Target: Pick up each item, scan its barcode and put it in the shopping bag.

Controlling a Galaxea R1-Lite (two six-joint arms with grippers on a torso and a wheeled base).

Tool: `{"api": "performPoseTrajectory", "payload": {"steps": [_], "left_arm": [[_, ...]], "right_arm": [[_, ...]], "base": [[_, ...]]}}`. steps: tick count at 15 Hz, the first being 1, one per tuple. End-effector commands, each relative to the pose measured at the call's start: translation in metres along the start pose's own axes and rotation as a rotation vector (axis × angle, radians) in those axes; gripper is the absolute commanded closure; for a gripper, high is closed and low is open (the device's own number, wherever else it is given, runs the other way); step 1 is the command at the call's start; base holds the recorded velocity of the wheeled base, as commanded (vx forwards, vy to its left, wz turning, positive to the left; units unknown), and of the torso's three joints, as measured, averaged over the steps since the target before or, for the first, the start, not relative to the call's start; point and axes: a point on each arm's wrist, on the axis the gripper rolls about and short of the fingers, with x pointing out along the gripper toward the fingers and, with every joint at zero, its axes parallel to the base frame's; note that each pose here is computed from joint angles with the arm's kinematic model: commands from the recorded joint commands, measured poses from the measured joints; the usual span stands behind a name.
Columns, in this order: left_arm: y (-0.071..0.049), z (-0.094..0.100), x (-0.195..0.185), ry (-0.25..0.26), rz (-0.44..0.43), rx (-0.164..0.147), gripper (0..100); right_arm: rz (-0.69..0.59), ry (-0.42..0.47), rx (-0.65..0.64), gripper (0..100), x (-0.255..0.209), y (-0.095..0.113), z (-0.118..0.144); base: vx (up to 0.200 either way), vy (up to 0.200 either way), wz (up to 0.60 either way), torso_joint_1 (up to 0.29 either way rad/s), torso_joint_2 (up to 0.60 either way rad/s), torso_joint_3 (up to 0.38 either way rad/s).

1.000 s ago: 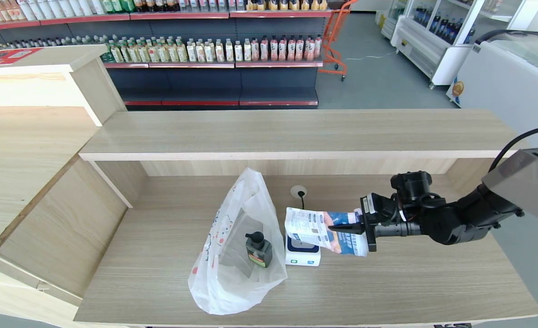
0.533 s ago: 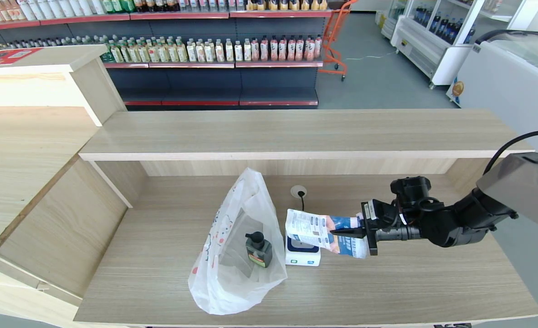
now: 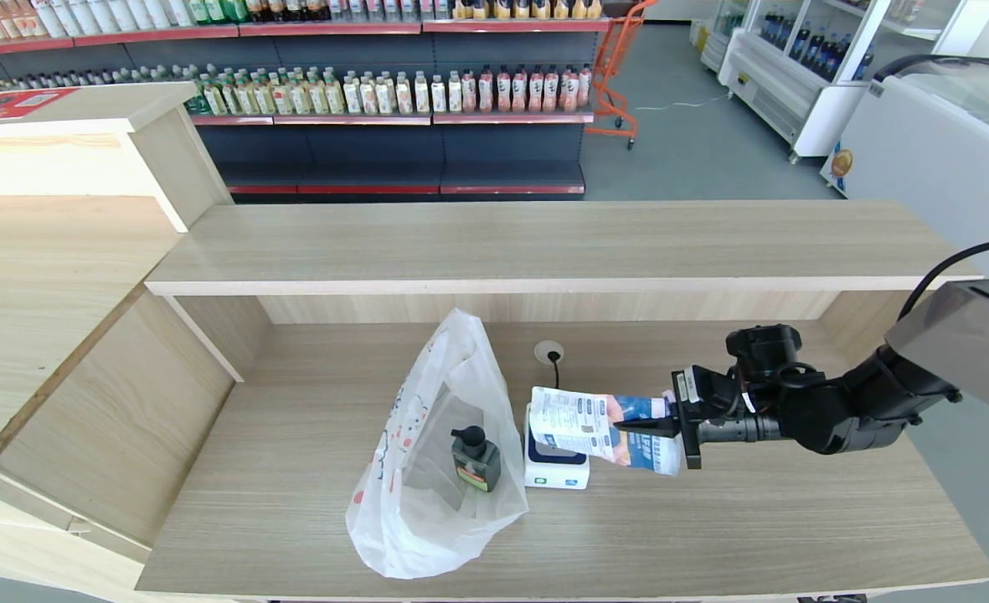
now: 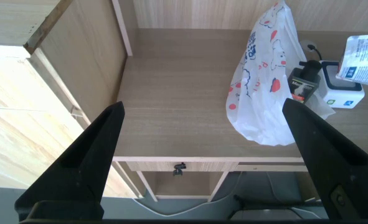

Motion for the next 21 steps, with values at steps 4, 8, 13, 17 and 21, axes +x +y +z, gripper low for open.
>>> {"api": "performPoseTrajectory", "payload": {"steps": [4,8,13,17,21], "left_arm": [[0.000,0.000,0.000,-0.001,0.000,0.000,0],[0.000,0.000,0.000,-0.001,0.000,0.000,0],[0.000,0.000,0.000,-0.001,0.000,0.000,0],[0.000,0.000,0.000,-0.001,0.000,0.000,0],[0.000,0.000,0.000,-0.001,0.001,0.000,0]], "right_arm": [[-0.012,0.007,-0.007,100,-0.006,0.000,-0.001],[-0.008,0.004,-0.008,100,-0.006,0.001,-0.001],[-0.019,-0.006,-0.003,100,-0.014,-0.003,0.008],[-0.006,-0.012,0.016,100,-0.014,-0.002,0.011],[-0.106,-0.063,0.189,100,-0.066,-0.022,0.100]], "base": [[0.000,0.000,0.00,0.000,0.00,0.000],[0.000,0.000,0.00,0.000,0.00,0.000],[0.000,0.000,0.00,0.000,0.00,0.000],[0.000,0.000,0.00,0.000,0.00,0.000],[0.000,0.000,0.00,0.000,0.00,0.000]]}}
